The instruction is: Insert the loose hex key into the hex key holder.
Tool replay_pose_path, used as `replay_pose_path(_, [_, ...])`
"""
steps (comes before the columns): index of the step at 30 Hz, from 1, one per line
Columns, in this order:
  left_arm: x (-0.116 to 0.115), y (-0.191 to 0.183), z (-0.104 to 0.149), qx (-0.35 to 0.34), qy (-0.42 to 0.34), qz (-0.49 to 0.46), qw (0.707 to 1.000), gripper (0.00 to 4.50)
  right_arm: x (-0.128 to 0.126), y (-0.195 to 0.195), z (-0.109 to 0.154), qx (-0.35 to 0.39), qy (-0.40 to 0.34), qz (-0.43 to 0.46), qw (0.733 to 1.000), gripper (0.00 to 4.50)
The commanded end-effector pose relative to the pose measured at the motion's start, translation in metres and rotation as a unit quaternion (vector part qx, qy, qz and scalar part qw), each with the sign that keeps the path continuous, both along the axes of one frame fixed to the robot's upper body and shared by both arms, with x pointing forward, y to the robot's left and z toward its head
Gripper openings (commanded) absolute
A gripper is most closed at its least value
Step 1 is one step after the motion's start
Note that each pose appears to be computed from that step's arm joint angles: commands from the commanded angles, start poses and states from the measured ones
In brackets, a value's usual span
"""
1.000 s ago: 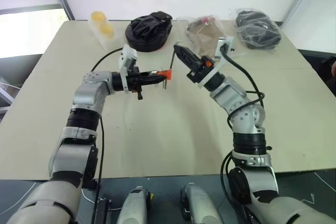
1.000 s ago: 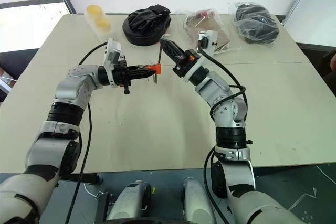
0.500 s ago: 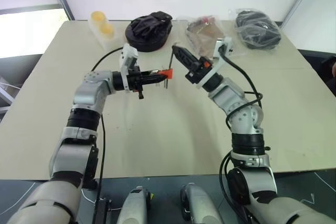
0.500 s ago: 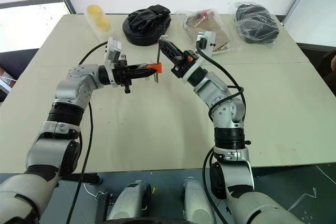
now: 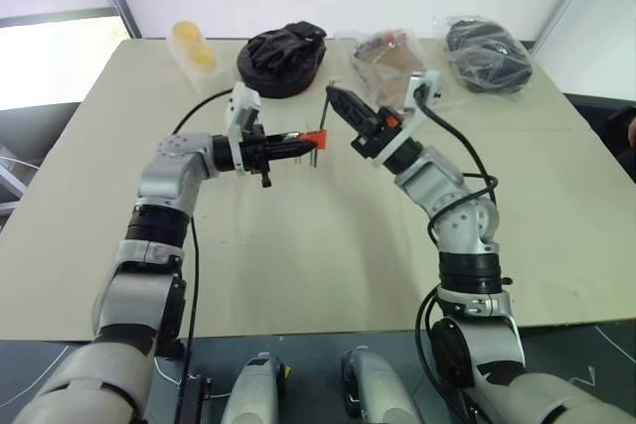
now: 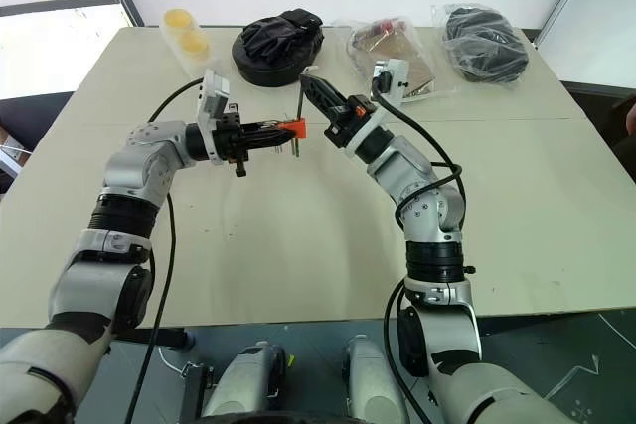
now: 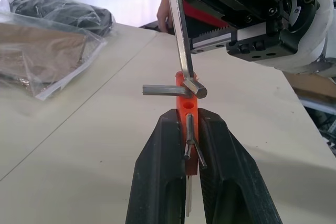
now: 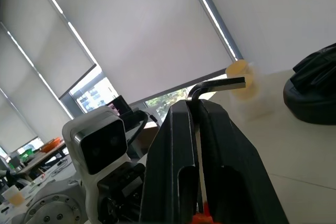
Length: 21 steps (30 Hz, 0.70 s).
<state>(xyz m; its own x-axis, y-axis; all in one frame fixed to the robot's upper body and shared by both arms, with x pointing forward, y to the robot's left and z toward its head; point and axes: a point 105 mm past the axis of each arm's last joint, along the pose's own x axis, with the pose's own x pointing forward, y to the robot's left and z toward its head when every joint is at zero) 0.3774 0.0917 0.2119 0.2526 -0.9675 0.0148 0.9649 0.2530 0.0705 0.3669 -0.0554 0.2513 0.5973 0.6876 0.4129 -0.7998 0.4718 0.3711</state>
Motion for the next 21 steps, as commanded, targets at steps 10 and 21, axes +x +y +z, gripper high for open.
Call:
replay_pose_path(10, [-0.003, 0.001, 0.023, -0.026, -0.031, -0.004, 0.999, 0.0, 0.0, -0.003, 0.004, 0.003, -0.011, -0.003, 1.0, 0.06])
replay_pose_path(21, [-0.003, 0.0, 0.026, -0.029, -0.032, -0.006, 0.999, 0.0, -0.019, 0.014, 0.004, -0.035, -0.039, 0.065, 0.997, 0.06])
